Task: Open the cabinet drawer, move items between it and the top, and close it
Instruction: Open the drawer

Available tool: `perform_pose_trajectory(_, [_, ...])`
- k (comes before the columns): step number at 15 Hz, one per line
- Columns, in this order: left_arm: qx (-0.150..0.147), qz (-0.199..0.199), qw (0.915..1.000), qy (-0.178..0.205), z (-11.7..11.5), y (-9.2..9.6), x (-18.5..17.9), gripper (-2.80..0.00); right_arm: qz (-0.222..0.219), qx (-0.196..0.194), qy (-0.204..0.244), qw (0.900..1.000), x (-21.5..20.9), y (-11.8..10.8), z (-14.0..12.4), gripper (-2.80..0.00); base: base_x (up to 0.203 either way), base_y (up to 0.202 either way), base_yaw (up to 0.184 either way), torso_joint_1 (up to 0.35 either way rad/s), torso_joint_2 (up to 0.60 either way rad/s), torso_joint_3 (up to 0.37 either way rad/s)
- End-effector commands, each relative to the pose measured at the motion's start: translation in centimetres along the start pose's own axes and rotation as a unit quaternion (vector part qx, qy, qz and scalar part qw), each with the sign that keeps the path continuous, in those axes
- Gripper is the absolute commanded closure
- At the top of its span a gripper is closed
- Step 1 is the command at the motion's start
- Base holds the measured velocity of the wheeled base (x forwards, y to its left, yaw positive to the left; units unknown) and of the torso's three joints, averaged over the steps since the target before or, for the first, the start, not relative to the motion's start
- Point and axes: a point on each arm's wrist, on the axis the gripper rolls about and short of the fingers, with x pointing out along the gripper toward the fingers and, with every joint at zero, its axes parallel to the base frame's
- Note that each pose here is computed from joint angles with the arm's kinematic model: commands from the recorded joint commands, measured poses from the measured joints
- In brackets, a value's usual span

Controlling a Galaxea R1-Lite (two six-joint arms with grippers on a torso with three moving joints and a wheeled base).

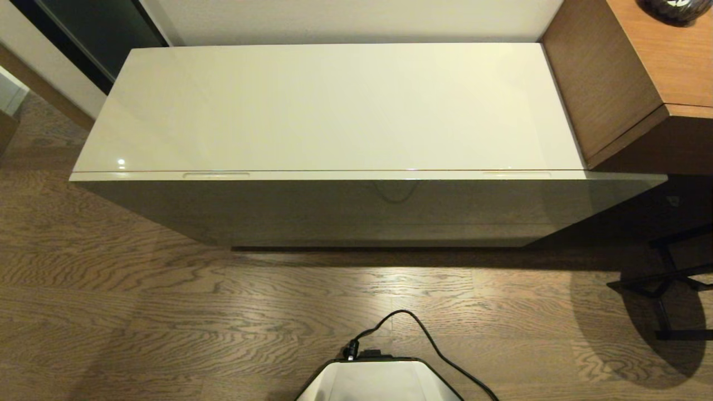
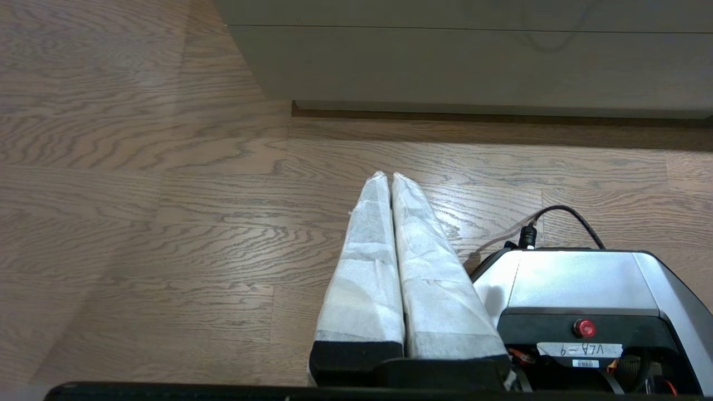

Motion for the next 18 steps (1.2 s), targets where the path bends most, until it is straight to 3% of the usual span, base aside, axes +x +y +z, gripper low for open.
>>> perform_pose_trajectory(1, [0.000, 0.001, 1.0000, 0.000, 0.00, 0.00, 0.00, 0.00, 0.001, 0.000, -0.012, 1.000, -0.19, -0.01, -0.07, 0.00, 0.000, 0.000, 0.000, 0.000, 0.00, 0.000])
perform_pose_trajectory(9, [0.000, 0.000, 1.0000, 0.000, 0.00, 0.00, 0.00, 0.00, 0.001, 0.000, -0.013, 1.000, -0.19, -0.01, -0.05, 0.00, 0.000, 0.000, 0.000, 0.000, 0.00, 0.000])
perform_pose_trajectory(11, [0.014, -0.003, 0.9999, 0.001, 0.01, -0.01, -0.01, 0.00, 0.001, 0.000, -0.013, 1.000, -0.19, -0.01, -0.05, 0.00, 0.000, 0.000, 0.000, 0.000, 0.00, 0.000])
perform_pose_trajectory(13, [0.058, -0.008, 0.9983, 0.001, -0.03, -0.03, 0.00, 0.00, 0.001, 0.000, -0.013, 1.000, -0.19, -0.01, -0.05, 0.00, 0.000, 0.000, 0.000, 0.000, 0.00, 0.000])
perform_pose_trajectory(18, [0.065, -0.009, 0.9978, 0.010, 0.06, -0.03, 0.03, 0.00, 0.000, 0.000, -0.012, 1.000, -0.18, -0.01, -0.10, 0.00, 0.000, 0.000, 0.000, 0.000, 0.00, 0.000])
